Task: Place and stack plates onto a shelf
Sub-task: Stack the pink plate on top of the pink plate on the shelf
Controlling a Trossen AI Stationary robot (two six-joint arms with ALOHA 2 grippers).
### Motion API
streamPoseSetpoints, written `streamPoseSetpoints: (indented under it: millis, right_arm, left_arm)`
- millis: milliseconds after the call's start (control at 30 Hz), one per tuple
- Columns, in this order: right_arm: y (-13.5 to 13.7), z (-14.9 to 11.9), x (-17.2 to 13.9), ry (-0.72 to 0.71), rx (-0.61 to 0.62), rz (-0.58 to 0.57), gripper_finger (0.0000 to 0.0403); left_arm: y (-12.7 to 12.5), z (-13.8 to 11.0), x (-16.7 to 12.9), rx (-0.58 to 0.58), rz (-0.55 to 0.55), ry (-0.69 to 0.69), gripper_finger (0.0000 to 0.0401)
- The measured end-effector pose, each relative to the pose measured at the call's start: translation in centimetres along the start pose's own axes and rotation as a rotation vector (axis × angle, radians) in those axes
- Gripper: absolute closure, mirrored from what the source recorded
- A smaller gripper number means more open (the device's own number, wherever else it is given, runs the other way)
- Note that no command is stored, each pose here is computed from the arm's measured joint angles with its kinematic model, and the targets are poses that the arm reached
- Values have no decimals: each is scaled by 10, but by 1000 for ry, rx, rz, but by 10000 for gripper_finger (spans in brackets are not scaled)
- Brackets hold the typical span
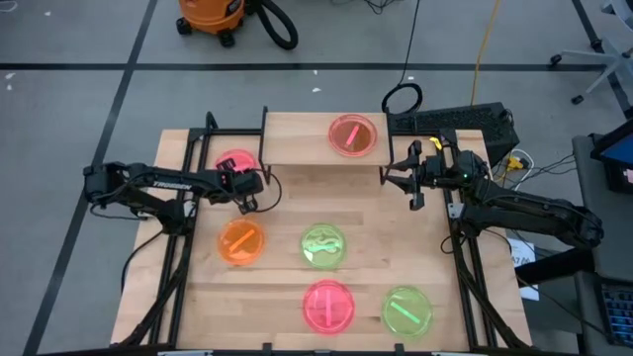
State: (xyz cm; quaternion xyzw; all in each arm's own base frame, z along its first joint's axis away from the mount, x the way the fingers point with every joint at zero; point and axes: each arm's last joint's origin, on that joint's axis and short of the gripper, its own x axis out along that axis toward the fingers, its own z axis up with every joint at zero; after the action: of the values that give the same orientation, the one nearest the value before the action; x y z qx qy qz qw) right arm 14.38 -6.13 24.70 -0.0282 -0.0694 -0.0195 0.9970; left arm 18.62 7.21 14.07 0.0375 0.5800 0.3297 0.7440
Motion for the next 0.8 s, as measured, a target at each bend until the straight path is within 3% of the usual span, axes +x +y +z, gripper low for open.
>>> streamPoseSetpoints:
  millis: [433,800]
  right_arm:
    - [0,0,0,0,1,0,284]
    - [0,0,0,0,1,0,284]
  left_arm:
    - [8,-1,4,-7,15,31,316]
    - [0,-4,24,34,27,129,316]
